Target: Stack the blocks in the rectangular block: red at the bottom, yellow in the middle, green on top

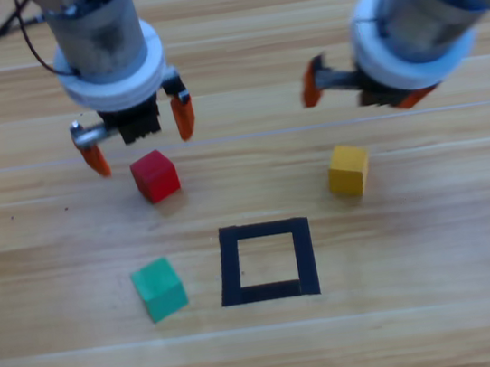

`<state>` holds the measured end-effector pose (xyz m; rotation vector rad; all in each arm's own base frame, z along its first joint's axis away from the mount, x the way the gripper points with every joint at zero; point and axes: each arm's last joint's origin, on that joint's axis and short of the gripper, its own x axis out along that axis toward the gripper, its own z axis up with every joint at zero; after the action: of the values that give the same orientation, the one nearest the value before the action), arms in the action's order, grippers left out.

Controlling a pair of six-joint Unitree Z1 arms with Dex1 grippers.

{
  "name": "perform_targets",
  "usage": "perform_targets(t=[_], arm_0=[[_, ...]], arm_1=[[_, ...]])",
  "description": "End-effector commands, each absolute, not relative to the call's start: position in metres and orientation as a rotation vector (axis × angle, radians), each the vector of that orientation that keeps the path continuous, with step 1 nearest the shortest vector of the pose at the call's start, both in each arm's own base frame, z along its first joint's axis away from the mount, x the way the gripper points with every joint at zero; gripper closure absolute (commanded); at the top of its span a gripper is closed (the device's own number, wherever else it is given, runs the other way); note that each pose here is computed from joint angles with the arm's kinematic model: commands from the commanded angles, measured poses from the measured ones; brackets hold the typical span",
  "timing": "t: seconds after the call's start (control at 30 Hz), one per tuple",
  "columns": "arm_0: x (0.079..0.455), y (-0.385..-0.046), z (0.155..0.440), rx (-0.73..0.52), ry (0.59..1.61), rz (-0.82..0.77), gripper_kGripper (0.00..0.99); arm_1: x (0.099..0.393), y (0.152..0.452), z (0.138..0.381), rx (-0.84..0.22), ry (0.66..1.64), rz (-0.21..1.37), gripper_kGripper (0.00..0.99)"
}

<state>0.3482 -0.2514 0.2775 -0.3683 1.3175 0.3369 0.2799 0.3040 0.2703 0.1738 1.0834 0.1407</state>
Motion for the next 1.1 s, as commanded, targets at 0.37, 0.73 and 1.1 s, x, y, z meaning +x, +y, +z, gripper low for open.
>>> perform_targets(t=[0.37, 0.73, 1.1], arm_0=[[0.406, -0.211, 0.248, -0.573, 1.399, 0.455, 0.025], [0.422, -0.215, 0.226, -0.608, 1.436, 0.475, 0.025], [0.432, -0.213, 0.206, -0.626, 1.462, 0.512, 0.025]], arm_1=[[0.332, 0.343, 0.175, 0.107, 1.321, -0.092, 0.010], [0.341, 0.332, 0.162, 0.143, 1.347, -0.161, 0.014], [0.346, 0.323, 0.146, 0.172, 1.359, -0.242, 0.044]])
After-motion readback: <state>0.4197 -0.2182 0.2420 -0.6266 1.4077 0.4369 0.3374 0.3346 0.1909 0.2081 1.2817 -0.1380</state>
